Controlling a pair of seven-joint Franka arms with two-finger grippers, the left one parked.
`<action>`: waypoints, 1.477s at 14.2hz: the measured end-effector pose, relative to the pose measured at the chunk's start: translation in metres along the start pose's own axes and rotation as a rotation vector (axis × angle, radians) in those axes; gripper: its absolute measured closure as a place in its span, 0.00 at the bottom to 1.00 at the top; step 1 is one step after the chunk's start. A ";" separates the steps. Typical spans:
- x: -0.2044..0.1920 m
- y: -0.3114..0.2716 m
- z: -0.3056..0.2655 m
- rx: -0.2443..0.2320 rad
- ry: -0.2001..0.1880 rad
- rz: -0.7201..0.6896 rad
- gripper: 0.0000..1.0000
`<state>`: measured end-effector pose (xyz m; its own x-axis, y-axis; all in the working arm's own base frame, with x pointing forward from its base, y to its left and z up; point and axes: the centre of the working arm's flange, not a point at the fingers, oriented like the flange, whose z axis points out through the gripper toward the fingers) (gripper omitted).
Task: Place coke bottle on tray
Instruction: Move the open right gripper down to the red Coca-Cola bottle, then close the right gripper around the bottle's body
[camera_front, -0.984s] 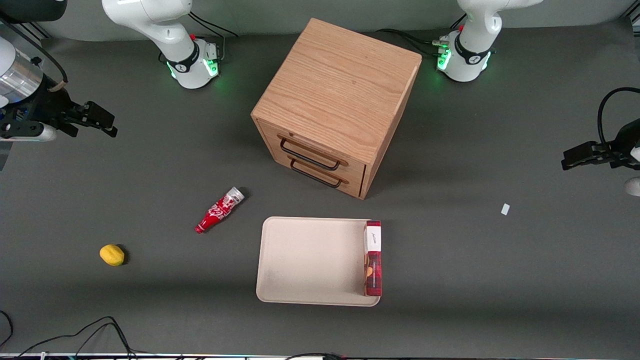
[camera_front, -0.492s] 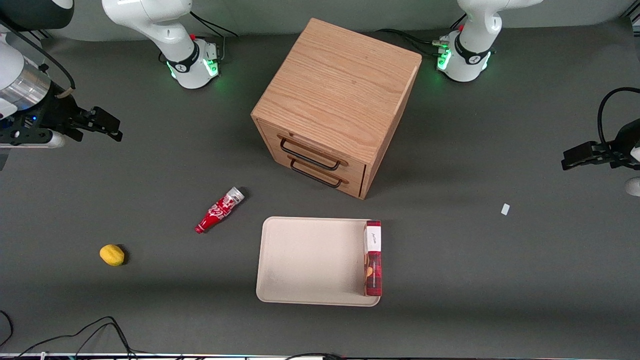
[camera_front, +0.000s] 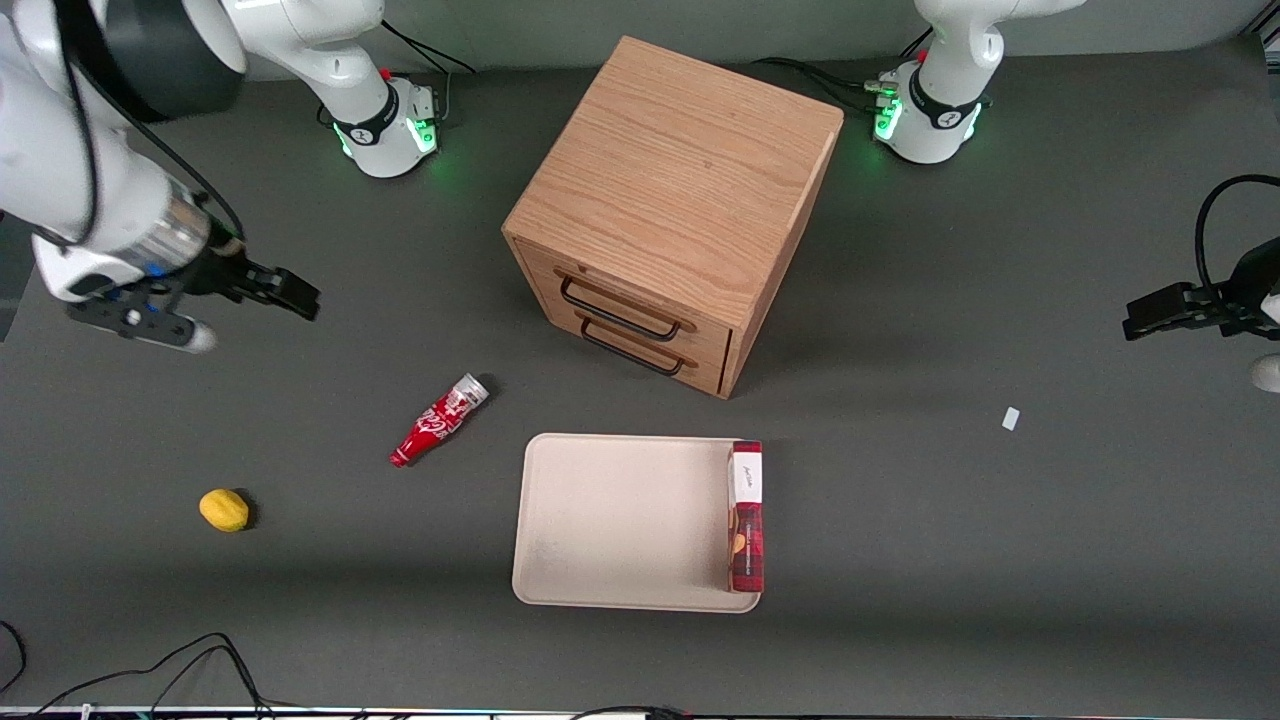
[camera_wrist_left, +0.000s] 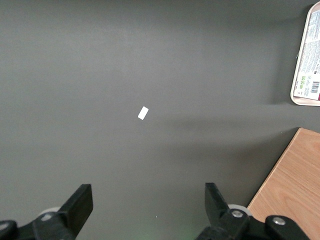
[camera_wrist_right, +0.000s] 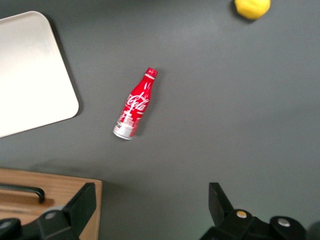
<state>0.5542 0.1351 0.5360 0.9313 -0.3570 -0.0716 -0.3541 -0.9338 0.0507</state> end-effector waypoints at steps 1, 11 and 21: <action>0.003 -0.017 0.014 0.001 -0.004 0.054 0.00; 0.061 -0.073 0.202 -0.018 -0.076 0.500 0.00; 0.040 -0.062 0.313 -0.011 -0.048 0.528 0.00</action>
<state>0.5872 0.1716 0.2180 0.6213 -0.7796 -0.0794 -0.7728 -0.6263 0.1027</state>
